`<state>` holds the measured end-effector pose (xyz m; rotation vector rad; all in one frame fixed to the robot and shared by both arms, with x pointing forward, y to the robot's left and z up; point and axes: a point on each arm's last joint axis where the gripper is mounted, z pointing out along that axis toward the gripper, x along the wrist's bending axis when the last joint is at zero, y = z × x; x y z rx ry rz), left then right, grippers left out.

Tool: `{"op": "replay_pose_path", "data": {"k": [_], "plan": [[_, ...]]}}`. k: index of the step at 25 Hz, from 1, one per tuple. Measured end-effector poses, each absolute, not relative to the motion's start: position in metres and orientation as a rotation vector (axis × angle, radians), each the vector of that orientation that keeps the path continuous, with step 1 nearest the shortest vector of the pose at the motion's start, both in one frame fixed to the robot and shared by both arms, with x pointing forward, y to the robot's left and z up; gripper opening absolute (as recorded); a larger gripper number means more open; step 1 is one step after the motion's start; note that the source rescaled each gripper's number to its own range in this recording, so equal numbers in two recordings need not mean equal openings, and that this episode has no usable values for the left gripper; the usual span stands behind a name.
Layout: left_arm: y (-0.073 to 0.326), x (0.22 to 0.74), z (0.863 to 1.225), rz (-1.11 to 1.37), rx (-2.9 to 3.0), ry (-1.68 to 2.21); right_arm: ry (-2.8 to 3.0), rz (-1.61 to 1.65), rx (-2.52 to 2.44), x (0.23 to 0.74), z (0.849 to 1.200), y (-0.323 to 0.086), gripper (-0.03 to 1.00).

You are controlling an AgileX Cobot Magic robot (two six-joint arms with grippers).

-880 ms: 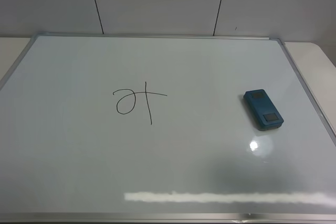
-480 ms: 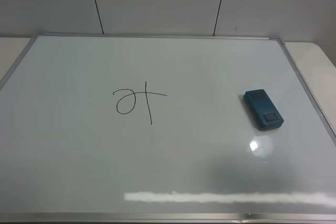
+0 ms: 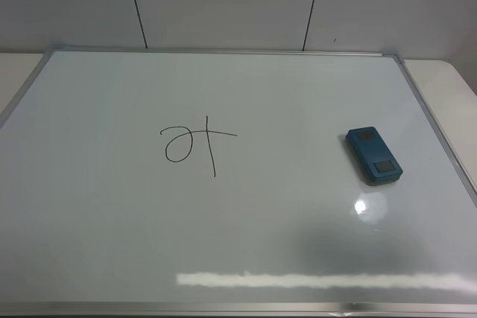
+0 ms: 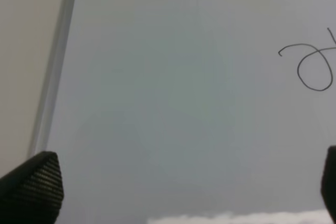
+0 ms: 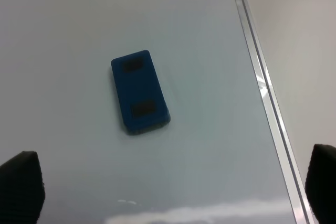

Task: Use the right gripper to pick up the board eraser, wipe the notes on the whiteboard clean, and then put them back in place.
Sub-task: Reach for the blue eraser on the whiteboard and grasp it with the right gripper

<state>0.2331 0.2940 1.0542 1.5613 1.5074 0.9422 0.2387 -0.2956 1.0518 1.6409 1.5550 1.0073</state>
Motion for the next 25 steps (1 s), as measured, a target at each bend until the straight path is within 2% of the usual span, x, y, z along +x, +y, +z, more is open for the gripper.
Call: {"op": "replay_pose_path", "data": {"k": [11,25], "plan": [[0.294,0.233,1.054,0.942,1.561,1.507,1.633,0.885,1.732,0.274,1.087,-0.297,1.00],[0.294,0.233,1.054,0.942,1.561,1.507,1.747,0.676,1.850,0.354,1.114,-0.300,1.00]]}}
